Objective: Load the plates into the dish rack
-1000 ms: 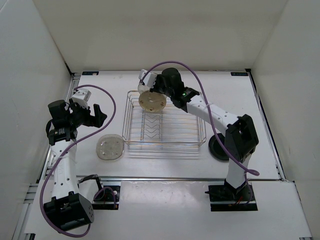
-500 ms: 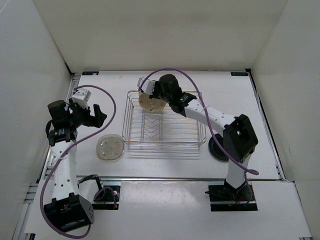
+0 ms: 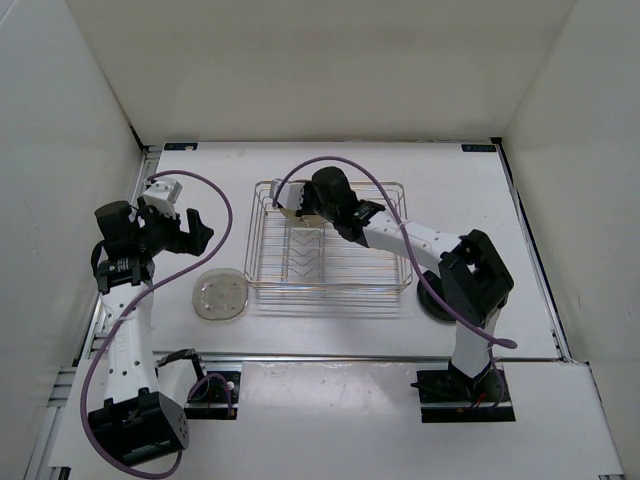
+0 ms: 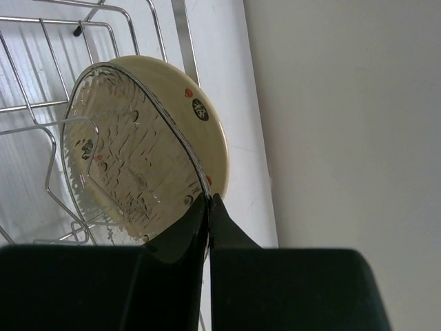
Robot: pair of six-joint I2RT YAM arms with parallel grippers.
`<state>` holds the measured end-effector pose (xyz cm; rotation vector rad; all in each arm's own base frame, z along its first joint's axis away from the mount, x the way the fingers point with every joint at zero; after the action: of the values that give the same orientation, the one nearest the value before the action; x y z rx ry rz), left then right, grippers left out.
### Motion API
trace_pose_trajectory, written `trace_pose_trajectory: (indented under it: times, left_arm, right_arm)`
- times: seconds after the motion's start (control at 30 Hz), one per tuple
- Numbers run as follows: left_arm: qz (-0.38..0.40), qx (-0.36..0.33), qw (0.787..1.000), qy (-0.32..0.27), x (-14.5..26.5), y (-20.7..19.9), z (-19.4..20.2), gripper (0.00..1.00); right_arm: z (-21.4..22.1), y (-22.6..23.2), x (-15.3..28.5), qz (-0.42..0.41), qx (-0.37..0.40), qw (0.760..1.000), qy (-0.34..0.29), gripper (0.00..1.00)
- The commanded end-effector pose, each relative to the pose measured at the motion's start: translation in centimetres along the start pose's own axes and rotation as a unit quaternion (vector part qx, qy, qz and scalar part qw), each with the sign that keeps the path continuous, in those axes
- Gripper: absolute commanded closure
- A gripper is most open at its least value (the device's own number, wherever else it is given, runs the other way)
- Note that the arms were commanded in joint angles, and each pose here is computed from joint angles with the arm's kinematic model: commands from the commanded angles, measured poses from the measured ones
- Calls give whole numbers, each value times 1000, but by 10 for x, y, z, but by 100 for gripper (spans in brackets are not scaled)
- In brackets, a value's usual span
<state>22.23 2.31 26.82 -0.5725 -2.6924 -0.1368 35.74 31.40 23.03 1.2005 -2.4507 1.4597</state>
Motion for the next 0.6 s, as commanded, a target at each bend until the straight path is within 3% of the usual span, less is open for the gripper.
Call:
trace_pose_trajectory:
  times: [0.0, 0.3, 0.57]
  left_arm:
    - [9, -10, 1000, -14, 3, -3, -1, 0]
    - [4, -11, 1000, -17, 6, -3, -2, 0]
    - [-2, -12, 1000, -20, 8, -2, -3, 0]
  right_arm:
    - [-21, -14, 10, 44, 31, 998, -43, 100]
    - [-25, -2, 9, 54, 84, 993, -55, 100]
    - [-29, -4, 8, 33, 57, 997, -47, 100]
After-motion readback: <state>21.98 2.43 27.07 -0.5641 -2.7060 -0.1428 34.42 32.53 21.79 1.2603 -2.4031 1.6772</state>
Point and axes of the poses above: each gripper's point midway between its finger pads, its own x axis back along the fingers, its own y axis along the line the jaws close on, z = x × y, the point moved 9 cm from there along x, back along the fingers, and after that the axes turned 5 degrees about -x, right-handed, at the moved point
